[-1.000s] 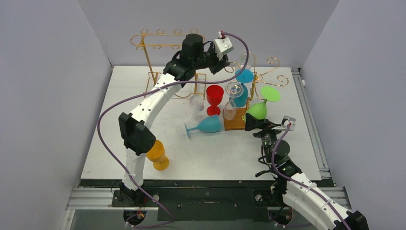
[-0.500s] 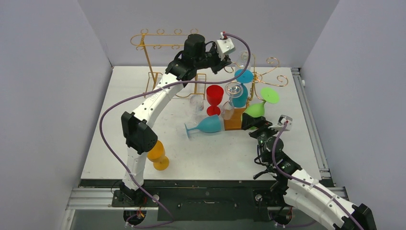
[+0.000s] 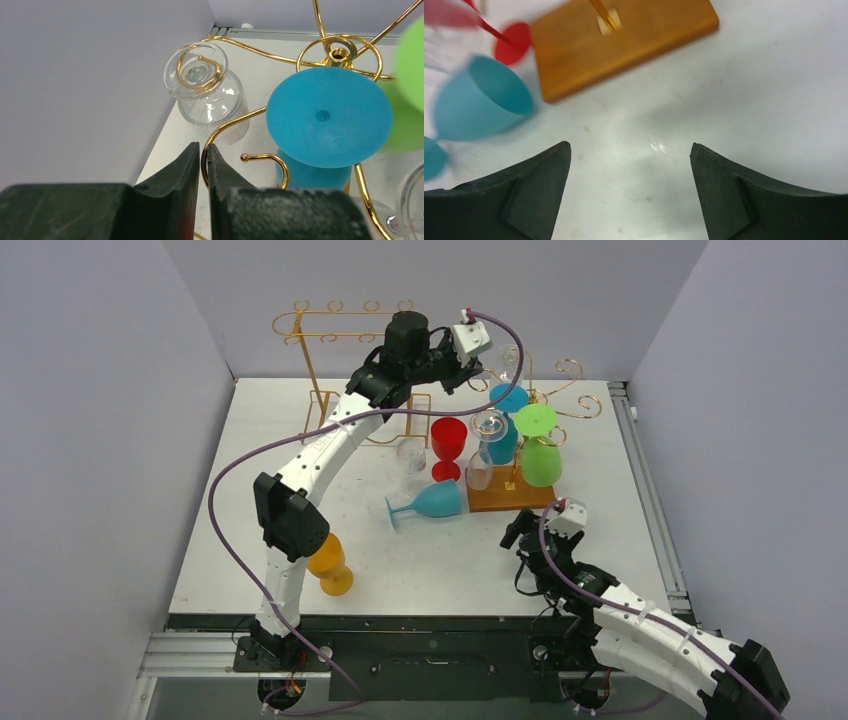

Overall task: Place the wine glass upside down on the wine glass rack
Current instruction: Turn the wine glass upside down at the wine rack.

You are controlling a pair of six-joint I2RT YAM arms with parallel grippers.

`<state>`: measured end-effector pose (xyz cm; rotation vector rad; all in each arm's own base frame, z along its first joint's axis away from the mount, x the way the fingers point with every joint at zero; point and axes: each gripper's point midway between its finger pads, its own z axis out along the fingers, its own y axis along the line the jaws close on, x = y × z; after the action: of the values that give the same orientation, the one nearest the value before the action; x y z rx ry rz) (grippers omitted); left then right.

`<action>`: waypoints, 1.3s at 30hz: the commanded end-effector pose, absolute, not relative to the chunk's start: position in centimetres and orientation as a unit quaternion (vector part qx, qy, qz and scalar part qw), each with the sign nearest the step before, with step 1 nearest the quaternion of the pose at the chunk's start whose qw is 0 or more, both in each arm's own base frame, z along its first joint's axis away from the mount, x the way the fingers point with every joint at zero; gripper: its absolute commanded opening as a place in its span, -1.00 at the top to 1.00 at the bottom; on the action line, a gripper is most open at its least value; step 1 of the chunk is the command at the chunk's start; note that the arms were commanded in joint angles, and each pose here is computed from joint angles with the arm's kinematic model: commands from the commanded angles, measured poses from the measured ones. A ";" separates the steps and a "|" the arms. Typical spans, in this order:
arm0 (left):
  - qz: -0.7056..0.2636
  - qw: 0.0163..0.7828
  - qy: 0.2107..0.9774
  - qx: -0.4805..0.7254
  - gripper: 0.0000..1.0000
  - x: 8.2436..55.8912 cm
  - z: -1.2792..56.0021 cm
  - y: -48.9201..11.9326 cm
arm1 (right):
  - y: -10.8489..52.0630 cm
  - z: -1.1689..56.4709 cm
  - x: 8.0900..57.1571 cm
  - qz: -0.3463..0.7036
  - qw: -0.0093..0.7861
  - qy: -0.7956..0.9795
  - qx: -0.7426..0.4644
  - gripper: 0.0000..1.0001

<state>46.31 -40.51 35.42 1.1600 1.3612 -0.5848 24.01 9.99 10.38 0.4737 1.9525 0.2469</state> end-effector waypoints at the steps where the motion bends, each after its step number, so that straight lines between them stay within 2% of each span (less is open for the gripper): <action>1: -0.243 0.569 0.606 0.501 0.84 47.0 32.8 -40.2 | 8.7 7.1 21.4 0.024 0.479 0.863 0.157 -0.68; 8: -0.244 0.573 0.602 0.501 0.86 46.7 33.3 -40.0 | 9.0 8.5 21.2 0.059 0.506 0.844 0.169 -0.68; 15: -0.249 0.578 0.597 0.498 0.84 46.2 34.3 -39.9 | 11.6 12.2 20.6 0.168 0.561 0.797 0.148 -0.68; 19: -0.251 0.585 0.597 0.488 0.64 45.9 35.6 -39.7 | 11.4 17.5 20.8 0.193 0.603 0.760 0.145 -0.68; 20: -0.254 0.589 0.594 0.485 0.56 45.5 36.3 -39.5 | 10.9 21.6 20.8 0.199 0.624 0.743 0.137 -0.68; 23: -0.256 0.593 0.592 0.482 0.51 45.1 37.0 -39.3 | 10.6 26.6 20.7 0.188 0.640 0.737 0.108 -0.68; 29: -0.258 0.597 0.589 0.479 0.37 44.9 37.7 -39.1 | 11.0 34.4 20.4 0.163 0.641 0.749 0.033 -0.53; 35: -0.255 0.597 0.590 0.480 0.35 45.0 37.6 -39.1 | 8.4 41.5 22.6 0.074 0.662 0.744 0.050 -0.62; 37: -0.254 0.597 0.591 0.479 0.35 45.1 37.5 -39.1 | 8.5 41.8 24.8 0.065 0.646 0.759 0.045 -0.53; 39: -0.253 0.597 0.591 0.481 0.35 45.1 37.4 -39.0 | 8.6 41.7 27.2 0.083 0.625 0.775 0.045 -0.32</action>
<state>45.89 -40.13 35.92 1.1305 1.3667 -0.5916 23.78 7.95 44.12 0.2308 1.6186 0.2508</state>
